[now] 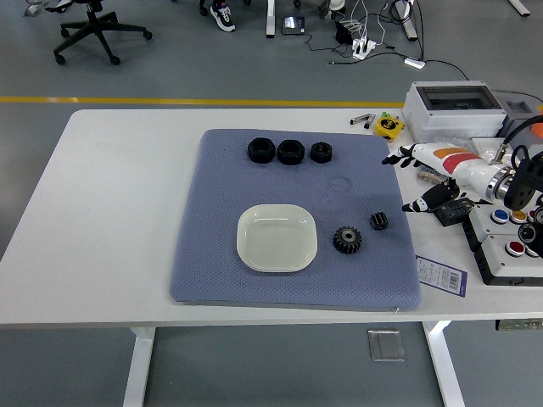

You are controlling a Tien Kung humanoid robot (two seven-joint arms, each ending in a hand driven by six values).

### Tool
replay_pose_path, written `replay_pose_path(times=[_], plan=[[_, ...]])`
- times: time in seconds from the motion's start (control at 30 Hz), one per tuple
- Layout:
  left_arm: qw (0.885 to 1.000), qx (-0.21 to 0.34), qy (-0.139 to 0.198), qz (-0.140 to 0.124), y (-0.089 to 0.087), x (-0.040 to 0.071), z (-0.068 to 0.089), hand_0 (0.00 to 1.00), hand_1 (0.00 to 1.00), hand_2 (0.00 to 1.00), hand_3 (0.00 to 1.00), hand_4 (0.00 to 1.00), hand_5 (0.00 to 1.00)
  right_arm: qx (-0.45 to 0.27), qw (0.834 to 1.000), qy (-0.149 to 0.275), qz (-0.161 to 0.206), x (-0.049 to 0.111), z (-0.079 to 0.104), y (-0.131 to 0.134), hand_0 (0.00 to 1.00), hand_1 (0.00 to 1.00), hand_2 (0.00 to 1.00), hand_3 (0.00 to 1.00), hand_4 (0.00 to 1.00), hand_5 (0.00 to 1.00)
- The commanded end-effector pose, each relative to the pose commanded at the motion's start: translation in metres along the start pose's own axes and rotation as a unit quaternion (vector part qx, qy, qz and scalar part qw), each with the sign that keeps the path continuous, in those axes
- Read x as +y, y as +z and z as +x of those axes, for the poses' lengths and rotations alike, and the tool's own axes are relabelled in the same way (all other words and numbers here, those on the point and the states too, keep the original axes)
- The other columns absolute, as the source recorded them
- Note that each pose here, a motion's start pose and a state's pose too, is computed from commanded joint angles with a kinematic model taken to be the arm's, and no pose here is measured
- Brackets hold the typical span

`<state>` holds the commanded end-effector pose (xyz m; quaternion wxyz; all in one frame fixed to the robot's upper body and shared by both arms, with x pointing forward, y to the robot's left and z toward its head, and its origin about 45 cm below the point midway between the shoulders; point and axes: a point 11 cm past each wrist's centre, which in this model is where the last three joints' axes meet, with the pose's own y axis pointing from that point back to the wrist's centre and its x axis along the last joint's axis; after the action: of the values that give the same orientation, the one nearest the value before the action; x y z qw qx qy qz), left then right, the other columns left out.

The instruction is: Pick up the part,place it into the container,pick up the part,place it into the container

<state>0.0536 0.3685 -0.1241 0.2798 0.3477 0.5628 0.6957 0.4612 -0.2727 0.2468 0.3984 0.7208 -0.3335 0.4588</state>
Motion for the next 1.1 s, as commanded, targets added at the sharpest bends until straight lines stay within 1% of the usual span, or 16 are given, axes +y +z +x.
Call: replay_pose_path(times=[0.13, 0.17, 0.33, 0.37, 0.53, 0.57, 0.77, 0.97, 1.1], plan=[[1.0, -0.004, 0.0, -0.001, 0.001, 0.0, -0.001, 0.889, 0.908, 0.937, 0.64, 0.579, 0.692, 0.019, 1.0, -0.02, -0.001, -0.01, -0.01, -0.003, 0.659, 0.689, 0.728, 0.74, 0.913, 0.078], [1.0, -0.004, 0.0, -0.002, 0.001, 0.0, -0.001, 0.888, 0.907, 0.937, 0.642, 0.577, 0.692, 0.025, 0.999, -0.024, 0.001, -0.014, -0.012, -0.005, 0.628, 0.66, 0.705, 0.675, 0.885, 0.076], [1.0, -0.006, 0.001, -0.003, 0.002, 0.0, -0.001, 0.888, 0.907, 0.937, 0.642, 0.577, 0.692, 0.048, 0.998, -0.043, 0.002, -0.023, -0.021, -0.011, 0.628, 0.66, 0.705, 0.675, 0.885, 0.076], [1.0, -0.006, 0.001, -0.004, 0.002, 0.0, -0.001, 0.888, 0.907, 0.935, 0.639, 0.574, 0.691, 0.051, 0.998, -0.047, 0.003, -0.024, -0.023, -0.011, 0.617, 0.652, 0.693, 0.65, 0.874, 0.083], [1.0, -0.006, 0.001, -0.006, 0.003, 0.0, -0.001, 0.888, 0.907, 0.935, 0.639, 0.574, 0.691, 0.058, 0.996, -0.06, 0.0, -0.026, -0.032, -0.012, 0.617, 0.652, 0.693, 0.65, 0.874, 0.083], [1.0, -0.007, 0.001, -0.006, 0.003, 0.0, -0.001, 0.887, 0.904, 0.934, 0.639, 0.572, 0.691, 0.059, 0.996, -0.063, -0.002, -0.027, -0.034, -0.011, 0.62, 0.65, 0.684, 0.631, 0.862, 0.086], [1.0, -0.008, 0.002, -0.006, 0.003, 0.0, -0.002, 0.887, 0.904, 0.931, 0.636, 0.573, 0.693, 0.05, 0.996, -0.071, -0.013, -0.028, -0.042, -0.008, 0.624, 0.651, 0.686, 0.63, 0.857, 0.086], [1.0, -0.012, 0.0, -0.006, 0.004, 0.001, -0.004, 0.886, 0.901, 0.93, 0.637, 0.57, 0.689, 0.036, 0.996, -0.07, -0.031, -0.031, -0.046, -0.001, 0.622, 0.652, 0.69, 0.638, 0.851, 0.074], [1.0, -0.013, -0.001, -0.007, 0.004, 0.001, -0.005, 0.886, 0.901, 0.93, 0.637, 0.57, 0.689, 0.035, 0.996, -0.074, -0.035, -0.032, -0.049, 0.0, 0.622, 0.652, 0.69, 0.638, 0.851, 0.074]])
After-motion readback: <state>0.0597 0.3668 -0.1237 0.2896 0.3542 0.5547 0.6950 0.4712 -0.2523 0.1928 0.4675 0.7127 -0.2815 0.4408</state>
